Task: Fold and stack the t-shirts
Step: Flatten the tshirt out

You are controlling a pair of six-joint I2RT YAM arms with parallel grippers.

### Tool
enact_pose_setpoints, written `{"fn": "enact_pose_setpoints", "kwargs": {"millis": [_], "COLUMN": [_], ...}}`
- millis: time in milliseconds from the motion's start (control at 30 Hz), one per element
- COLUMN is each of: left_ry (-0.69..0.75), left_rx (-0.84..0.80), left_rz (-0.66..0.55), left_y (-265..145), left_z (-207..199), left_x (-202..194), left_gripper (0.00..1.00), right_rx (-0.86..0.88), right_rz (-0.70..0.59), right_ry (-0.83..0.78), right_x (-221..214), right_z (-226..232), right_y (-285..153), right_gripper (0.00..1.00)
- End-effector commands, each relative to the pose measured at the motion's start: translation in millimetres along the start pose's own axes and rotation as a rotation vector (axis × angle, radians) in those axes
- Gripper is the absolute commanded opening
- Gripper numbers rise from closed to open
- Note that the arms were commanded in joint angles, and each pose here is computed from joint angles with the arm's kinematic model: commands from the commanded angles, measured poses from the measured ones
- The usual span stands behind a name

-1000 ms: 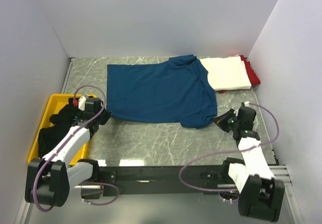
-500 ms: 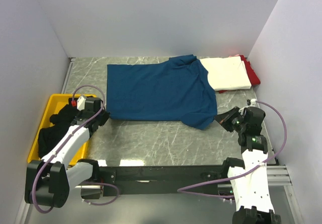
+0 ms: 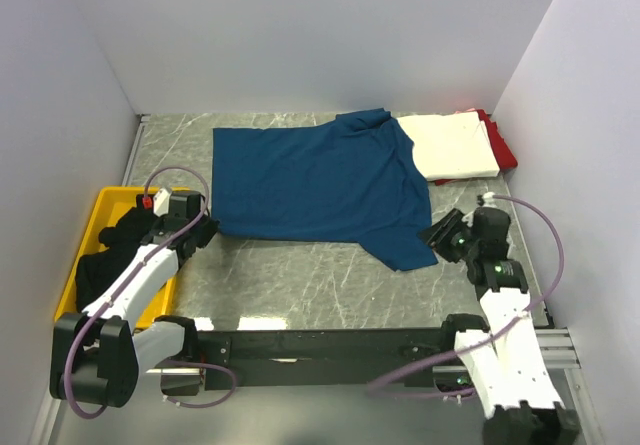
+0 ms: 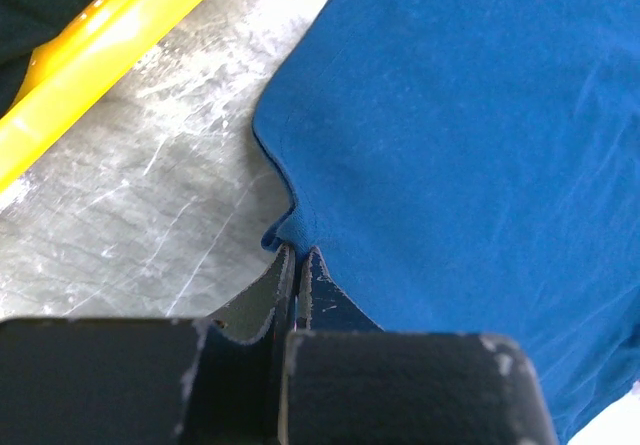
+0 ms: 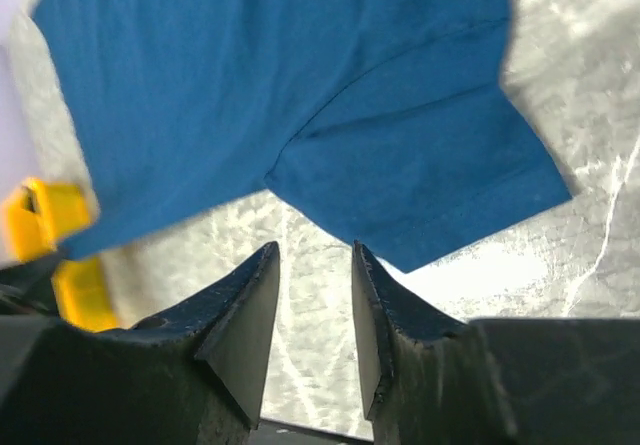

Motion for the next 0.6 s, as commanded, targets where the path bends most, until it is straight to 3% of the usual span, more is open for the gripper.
{"fn": "enact_pose_setpoints", "kwargs": {"millis": [0,267,567], "left_ry": [0.009,0.004,0.012], "left_rx": [-0.036,-0.040,-0.038], "left_rz": [-0.036,-0.028,-0.025], "left_y": [-3.5,-1.5,-0.6], "left_z": [-15.1,-16.4,-15.4], "left_x": [15.5,12.8,11.1], "left_gripper": [0.00,0.01,0.00], "right_rx": [0.019,-0.067,-0.179], "right_rz": [-0.040,0.153,0.212], "right_ry": [-0.137,-0.252,-0.376], "right_x": [-11.0,-77.4,-93.3], "right_z": [13.8,-12.6,-19.5], "right_y": [-2.0,35.8,60.8], "right_gripper": [0.41,0.35,0.36]}}
Point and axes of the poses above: each gripper's point midway between its finger pads, its own y axis out along the fingers, its own z axis along the line the jaws close on, x = y × z, the point moved 1 cm from there along -y, back along the fingers, and after that the axes turned 13 degrees about y, right-handed, at the moved point
